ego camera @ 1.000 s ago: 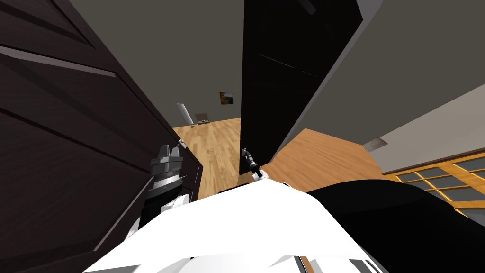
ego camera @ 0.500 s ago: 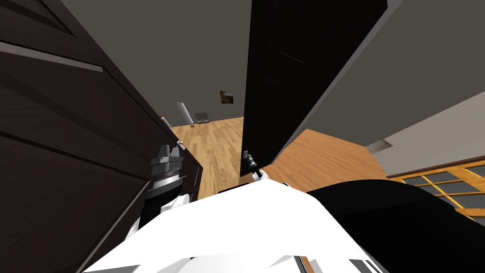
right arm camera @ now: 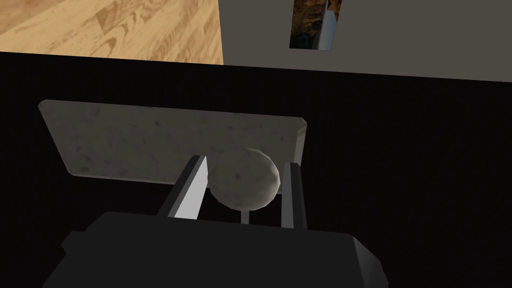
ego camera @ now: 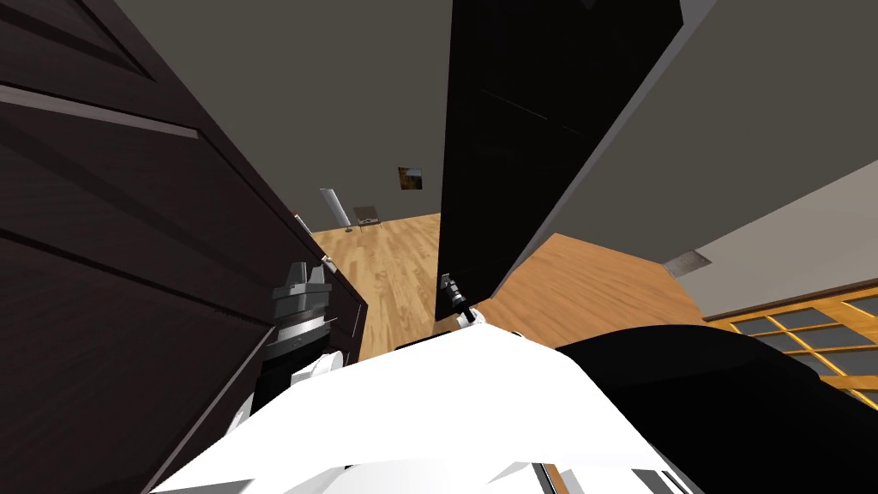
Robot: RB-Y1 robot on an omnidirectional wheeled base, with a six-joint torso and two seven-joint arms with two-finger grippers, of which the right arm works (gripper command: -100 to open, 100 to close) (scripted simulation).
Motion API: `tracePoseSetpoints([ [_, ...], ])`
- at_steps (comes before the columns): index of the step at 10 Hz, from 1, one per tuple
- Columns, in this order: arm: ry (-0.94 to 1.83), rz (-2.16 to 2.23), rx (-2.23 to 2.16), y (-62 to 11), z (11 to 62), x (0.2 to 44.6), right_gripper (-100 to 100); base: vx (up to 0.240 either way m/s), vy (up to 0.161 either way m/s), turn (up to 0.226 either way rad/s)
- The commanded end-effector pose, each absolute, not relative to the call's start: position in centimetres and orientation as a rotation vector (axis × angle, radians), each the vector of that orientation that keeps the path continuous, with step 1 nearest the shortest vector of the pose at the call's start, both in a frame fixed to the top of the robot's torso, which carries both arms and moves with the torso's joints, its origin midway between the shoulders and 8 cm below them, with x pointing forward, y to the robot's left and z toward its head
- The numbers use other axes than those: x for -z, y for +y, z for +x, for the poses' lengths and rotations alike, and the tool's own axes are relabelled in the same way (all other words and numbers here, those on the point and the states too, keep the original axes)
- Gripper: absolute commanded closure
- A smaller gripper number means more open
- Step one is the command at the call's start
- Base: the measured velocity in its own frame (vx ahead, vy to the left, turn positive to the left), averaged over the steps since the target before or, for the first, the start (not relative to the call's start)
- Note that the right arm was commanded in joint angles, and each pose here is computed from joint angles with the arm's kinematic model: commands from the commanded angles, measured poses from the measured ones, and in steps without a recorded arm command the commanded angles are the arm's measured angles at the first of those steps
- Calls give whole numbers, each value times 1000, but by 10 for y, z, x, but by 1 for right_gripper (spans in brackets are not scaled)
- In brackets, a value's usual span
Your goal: Push the door open
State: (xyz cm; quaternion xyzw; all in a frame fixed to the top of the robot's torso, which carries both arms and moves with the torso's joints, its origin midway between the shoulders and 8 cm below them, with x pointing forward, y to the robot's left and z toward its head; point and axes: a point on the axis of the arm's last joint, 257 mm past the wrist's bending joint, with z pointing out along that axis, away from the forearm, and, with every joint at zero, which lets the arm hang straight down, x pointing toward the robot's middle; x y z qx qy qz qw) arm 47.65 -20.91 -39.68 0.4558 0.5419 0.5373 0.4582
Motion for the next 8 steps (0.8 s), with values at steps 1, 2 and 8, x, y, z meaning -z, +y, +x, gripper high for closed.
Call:
tracePoseSetpoints([
  [1, 1319, 1123, -1310, -219, 480, 393, 100, 155, 49, -38],
  [2, 1312, 1127, -1302, -224, 481, 393, 100, 151, 54, -24],
  [8, 1255, 1162, -1236, -259, 483, 392, 100, 186, 74, -42],
])
